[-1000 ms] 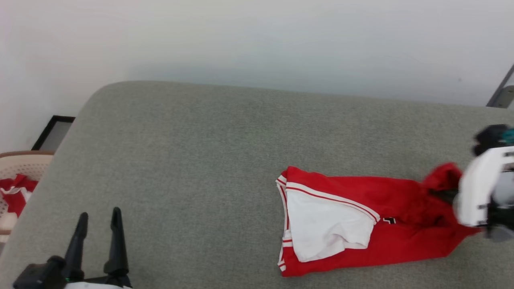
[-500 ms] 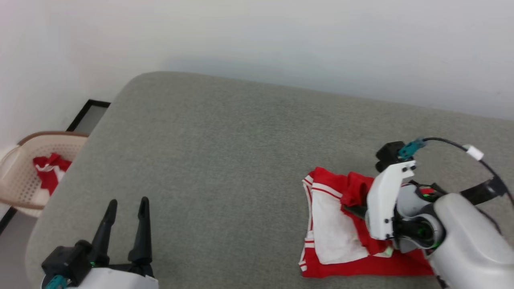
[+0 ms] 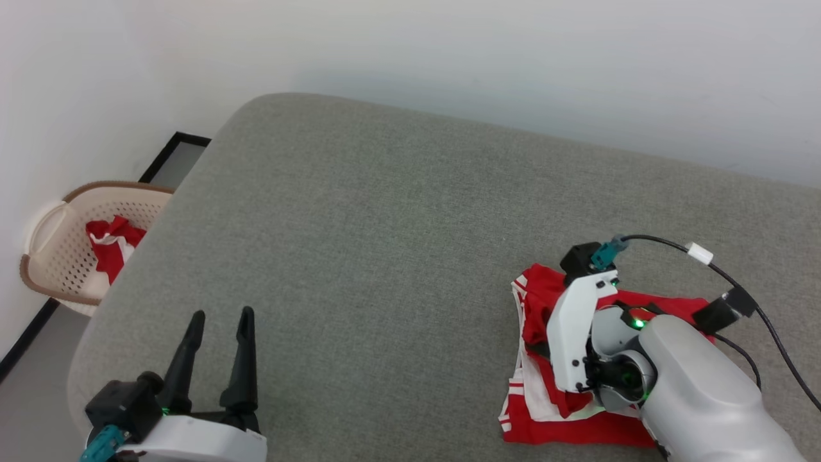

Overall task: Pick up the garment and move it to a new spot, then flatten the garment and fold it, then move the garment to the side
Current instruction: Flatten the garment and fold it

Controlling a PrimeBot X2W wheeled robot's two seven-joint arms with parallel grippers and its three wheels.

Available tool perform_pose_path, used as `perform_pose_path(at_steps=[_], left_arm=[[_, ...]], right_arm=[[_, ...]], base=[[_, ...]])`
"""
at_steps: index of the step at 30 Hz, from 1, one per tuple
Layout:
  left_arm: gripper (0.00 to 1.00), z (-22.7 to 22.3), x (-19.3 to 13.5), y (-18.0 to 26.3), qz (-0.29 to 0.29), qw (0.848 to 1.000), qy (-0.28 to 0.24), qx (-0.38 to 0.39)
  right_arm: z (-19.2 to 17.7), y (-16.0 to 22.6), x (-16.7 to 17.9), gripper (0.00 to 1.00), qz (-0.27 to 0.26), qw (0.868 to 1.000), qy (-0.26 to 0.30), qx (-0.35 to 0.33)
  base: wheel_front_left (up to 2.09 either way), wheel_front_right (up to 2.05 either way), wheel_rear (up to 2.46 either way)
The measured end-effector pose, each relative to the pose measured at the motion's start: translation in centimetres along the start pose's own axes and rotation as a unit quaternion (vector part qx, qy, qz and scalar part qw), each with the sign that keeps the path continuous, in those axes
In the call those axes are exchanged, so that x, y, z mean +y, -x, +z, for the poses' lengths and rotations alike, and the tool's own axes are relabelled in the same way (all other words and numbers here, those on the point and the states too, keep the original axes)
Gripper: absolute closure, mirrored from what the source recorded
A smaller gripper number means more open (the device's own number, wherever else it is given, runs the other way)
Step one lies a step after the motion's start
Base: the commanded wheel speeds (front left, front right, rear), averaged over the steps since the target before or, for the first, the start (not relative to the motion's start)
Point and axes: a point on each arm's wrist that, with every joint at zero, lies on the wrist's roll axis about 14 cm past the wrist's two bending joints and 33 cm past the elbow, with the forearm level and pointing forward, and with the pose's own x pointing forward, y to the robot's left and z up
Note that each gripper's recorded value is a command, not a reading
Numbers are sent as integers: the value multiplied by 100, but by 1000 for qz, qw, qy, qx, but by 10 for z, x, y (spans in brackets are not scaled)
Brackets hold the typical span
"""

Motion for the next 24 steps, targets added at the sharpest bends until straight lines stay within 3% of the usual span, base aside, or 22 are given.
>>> perform_pose_path(at_steps=[1,3,4,5,15,24], left_arm=[[0,-1,0,0,1,1000,0,1],[0,-1,0,-1,1,1000,1,1],[0,-1,0,-2,0,1000,2,0],[0,-1,0,-3,0,1000,3,-1],[0,1,-5,-12,-10,1000,9,-6],[0,-4,-19,-22,-36,999,5,3]], right_arm=[[1,-1,0,95,-1,1000,1,-1],[2,-2,0,53,-3,1000,1,0],[2,-2,1,10,-3,1000,3,2],[2,-1,2,0,-1,1000,3,3],[29,19,13,0,21,998,1,-53],[61,70,-19,0,-9,982,9,-189]], base=[[0,0,0],[0,0,0],[0,0,0],[0,0,0],[0,0,0],[0,0,0]])
